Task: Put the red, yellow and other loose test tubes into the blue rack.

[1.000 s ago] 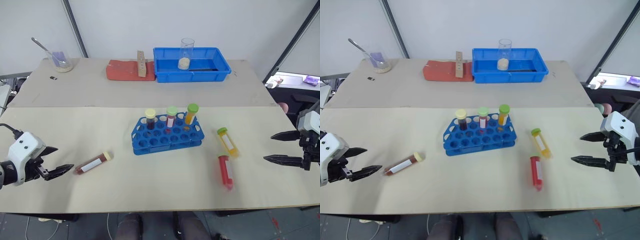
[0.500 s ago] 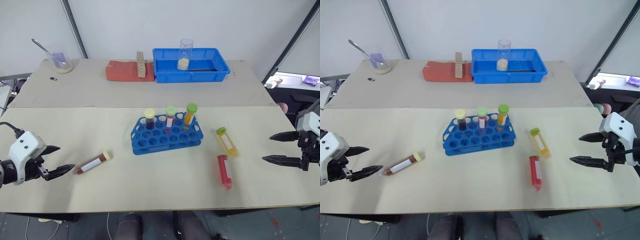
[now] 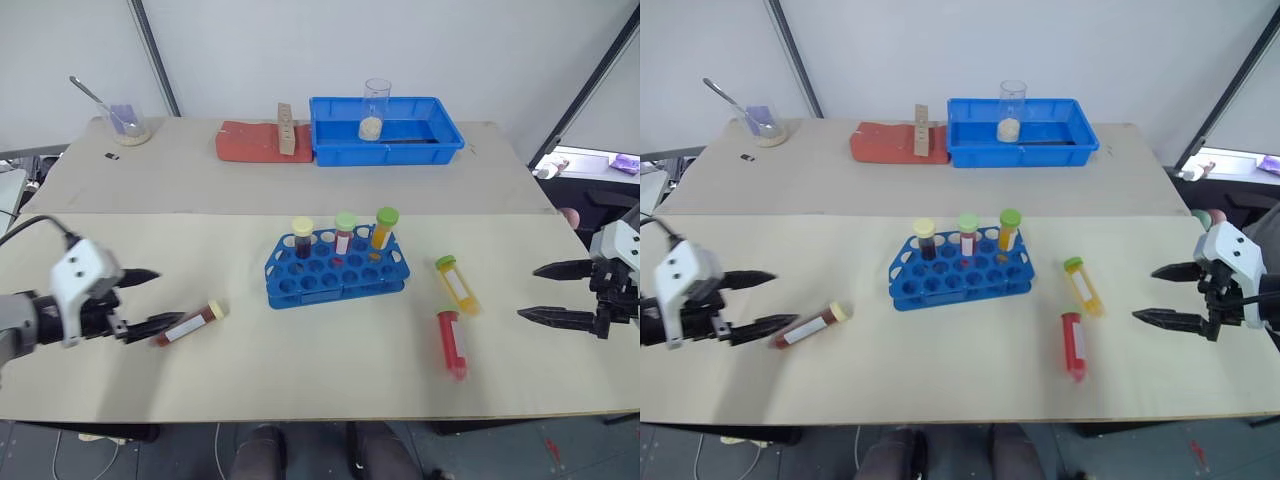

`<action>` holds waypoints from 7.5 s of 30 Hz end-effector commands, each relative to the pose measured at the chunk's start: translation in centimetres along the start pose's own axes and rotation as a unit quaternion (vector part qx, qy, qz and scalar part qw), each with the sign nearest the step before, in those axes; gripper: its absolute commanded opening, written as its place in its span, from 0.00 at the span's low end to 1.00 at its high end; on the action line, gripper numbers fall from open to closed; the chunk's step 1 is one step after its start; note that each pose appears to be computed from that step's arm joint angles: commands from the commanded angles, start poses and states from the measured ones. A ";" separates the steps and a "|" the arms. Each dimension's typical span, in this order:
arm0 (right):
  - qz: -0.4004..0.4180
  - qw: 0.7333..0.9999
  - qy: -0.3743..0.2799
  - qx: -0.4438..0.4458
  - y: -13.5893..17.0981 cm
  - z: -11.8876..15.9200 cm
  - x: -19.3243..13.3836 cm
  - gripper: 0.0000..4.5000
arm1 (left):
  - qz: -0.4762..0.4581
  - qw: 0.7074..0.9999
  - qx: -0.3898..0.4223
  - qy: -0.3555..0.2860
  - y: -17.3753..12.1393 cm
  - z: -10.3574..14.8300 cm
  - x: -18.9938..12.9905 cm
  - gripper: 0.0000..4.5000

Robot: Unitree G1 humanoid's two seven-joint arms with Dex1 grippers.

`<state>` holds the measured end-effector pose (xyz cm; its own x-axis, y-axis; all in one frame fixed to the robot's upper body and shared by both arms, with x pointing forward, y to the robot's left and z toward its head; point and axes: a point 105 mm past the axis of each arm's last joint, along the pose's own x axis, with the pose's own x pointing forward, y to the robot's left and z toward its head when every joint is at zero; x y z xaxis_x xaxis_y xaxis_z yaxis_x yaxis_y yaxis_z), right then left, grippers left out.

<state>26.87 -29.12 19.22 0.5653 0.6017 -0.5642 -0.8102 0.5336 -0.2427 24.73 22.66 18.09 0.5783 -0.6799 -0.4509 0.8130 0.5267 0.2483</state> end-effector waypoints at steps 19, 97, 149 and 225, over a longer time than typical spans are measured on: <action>-0.094 0.972 0.148 0.158 -3.5 1.1 9.7 0.99 | -0.262 0.943 0.158 -0.128 -8.3 8.5 7.7 1.00; -0.292 0.861 -0.410 0.073 4.9 9.0 15.8 0.21 | -0.210 0.959 0.053 -0.183 -6.2 6.1 8.0 1.00; -0.117 0.927 0.189 0.304 4.6 -1.4 10.0 0.98 | -0.320 0.921 0.134 -0.176 -10.6 6.4 9.0 1.00; -0.220 0.877 -0.420 0.074 9.1 12.6 18.0 0.22 | -0.154 0.970 0.035 -0.187 -3.8 6.4 6.2 1.00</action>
<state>31.75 -5.40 15.79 0.7868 0.5342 0.3092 -0.5167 0.8440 -0.1436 25.96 13.66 18.70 0.2926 -0.9375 -0.1882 0.9499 0.2624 0.1697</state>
